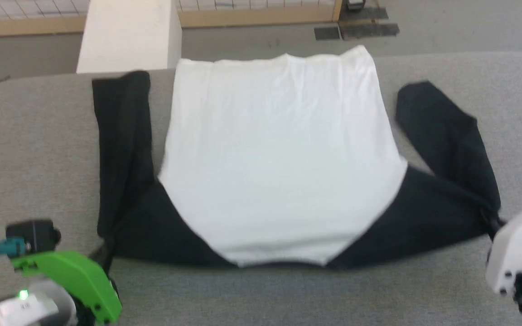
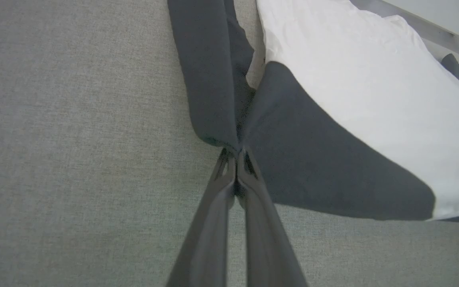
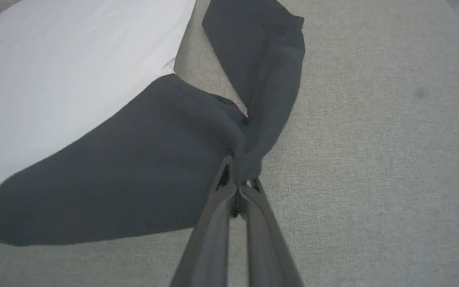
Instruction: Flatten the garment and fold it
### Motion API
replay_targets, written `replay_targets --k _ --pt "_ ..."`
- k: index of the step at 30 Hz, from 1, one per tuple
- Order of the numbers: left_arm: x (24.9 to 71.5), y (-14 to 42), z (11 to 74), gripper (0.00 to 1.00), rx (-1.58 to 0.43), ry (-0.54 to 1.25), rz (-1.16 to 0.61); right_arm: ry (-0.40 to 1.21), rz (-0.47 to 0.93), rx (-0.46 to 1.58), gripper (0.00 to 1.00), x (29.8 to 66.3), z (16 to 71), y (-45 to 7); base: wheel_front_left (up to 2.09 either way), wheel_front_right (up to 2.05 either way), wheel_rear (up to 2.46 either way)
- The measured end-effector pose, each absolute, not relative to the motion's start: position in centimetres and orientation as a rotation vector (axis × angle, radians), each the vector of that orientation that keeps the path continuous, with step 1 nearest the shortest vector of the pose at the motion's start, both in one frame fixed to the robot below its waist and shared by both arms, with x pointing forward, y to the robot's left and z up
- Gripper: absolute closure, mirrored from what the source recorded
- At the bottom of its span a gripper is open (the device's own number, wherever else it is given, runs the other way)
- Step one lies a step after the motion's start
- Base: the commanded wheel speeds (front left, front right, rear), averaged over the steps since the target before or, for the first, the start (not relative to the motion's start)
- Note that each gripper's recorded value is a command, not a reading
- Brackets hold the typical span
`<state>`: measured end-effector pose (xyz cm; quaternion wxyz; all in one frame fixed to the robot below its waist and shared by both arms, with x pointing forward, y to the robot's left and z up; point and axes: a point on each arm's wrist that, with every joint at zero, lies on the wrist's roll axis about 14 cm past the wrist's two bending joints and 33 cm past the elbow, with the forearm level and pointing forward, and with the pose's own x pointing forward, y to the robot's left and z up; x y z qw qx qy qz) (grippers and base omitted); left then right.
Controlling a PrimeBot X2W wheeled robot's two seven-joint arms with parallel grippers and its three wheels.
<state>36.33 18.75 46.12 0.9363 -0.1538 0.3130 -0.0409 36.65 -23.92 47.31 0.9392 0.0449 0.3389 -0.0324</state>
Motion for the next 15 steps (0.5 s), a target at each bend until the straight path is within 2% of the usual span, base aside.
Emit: replay_targets --k 8,15 --pt "31.1 19.4 44.6 1.00 -0.371 0.703 0.017 0.800 -0.144 0.099 1.00 31.8 45.1 -25.3 0.00 0.00 0.00" --pt "28.3 17.9 41.9 1.00 -0.440 0.801 0.025 0.900 -0.158 0.143 1.00 29.0 41.2 -25.5 0.00 0.00 0.00"
